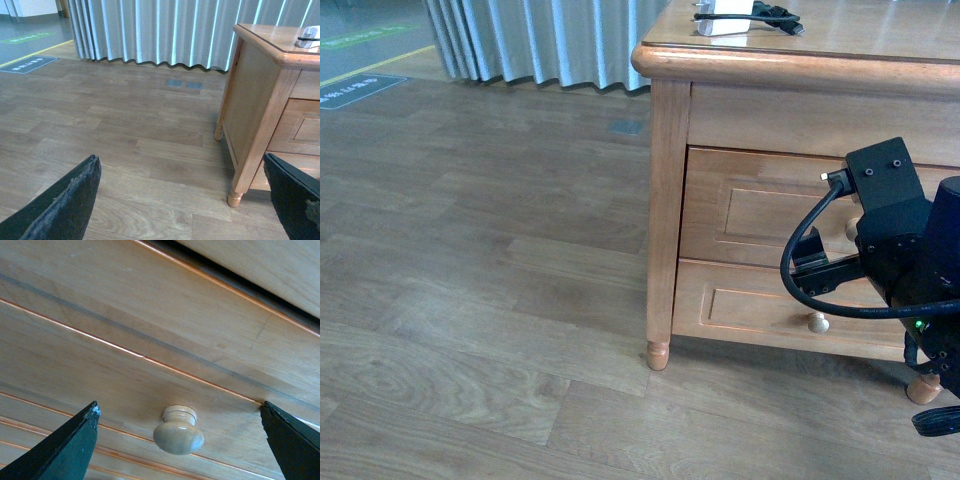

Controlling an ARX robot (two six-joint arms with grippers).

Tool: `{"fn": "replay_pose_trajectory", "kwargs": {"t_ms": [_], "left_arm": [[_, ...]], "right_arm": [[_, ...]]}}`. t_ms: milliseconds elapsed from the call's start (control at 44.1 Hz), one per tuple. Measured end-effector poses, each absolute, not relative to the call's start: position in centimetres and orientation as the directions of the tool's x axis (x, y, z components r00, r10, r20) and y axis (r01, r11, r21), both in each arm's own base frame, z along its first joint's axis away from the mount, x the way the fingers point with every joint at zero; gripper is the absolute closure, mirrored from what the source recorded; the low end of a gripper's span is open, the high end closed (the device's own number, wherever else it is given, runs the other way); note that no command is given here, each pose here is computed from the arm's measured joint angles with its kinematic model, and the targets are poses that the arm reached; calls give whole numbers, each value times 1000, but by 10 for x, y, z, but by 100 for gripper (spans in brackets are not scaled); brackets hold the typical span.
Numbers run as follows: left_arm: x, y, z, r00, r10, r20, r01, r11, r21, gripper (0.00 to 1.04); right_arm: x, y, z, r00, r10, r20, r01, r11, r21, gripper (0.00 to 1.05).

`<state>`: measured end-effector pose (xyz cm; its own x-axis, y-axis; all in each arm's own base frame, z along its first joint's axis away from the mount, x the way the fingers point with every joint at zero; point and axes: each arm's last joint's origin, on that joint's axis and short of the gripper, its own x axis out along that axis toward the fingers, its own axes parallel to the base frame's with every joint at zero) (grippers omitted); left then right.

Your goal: Put charger into drawer

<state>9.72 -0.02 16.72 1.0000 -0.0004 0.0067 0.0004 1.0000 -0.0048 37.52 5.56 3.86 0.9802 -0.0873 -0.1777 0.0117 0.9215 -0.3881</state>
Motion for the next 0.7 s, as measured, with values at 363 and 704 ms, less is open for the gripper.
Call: {"fn": "replay_pose_trajectory", "kwargs": {"t_ms": [363,704], "left_arm": [[97,0,167,1000,0,7,0,1000,-5,6],[97,0,167,1000,0,7,0,1000,-5,6]], "right_arm": [[375,55,28,973,-84,-215,-9,918,-396,14],[377,53,29,974,-103,-204,16,922,-388,43]]}}
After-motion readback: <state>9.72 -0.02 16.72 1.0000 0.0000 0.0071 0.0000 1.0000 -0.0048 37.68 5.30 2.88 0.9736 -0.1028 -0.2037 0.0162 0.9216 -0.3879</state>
